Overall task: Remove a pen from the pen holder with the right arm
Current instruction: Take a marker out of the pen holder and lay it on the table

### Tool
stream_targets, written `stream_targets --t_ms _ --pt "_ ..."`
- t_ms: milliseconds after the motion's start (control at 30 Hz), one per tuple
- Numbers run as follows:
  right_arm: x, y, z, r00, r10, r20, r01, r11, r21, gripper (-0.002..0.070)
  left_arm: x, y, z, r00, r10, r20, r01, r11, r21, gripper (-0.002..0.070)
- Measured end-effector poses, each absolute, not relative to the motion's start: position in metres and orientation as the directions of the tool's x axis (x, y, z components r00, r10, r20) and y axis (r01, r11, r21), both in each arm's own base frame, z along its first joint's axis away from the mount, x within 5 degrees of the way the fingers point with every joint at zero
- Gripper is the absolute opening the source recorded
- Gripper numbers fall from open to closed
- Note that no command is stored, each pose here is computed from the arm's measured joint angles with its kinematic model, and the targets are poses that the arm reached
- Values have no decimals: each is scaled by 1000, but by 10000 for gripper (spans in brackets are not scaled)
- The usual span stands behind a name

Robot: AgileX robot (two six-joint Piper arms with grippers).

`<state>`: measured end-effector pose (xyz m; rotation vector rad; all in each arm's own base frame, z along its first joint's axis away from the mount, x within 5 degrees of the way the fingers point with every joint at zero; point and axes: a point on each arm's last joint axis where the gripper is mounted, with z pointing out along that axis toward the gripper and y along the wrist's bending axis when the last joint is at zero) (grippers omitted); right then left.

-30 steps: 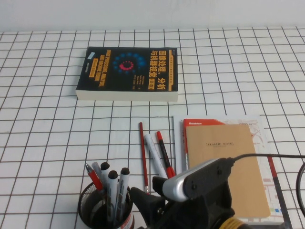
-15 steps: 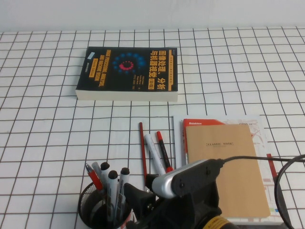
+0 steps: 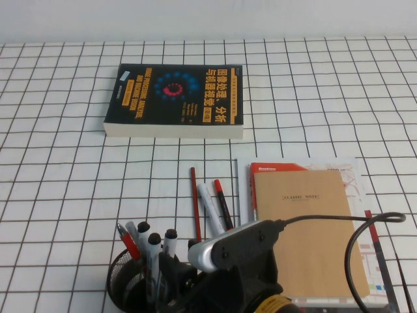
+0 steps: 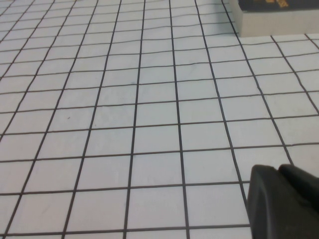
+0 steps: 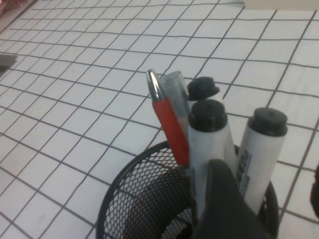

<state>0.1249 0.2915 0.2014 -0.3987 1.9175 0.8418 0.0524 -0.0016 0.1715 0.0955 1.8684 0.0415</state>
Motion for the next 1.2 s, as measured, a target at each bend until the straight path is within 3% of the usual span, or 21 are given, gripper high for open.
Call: stream_targets --t_ms 1200 --pt "140 306 194 -447 125 -885 -542 750 380 337 52 -2 171 -293 87 -952 45 996 77 -4"
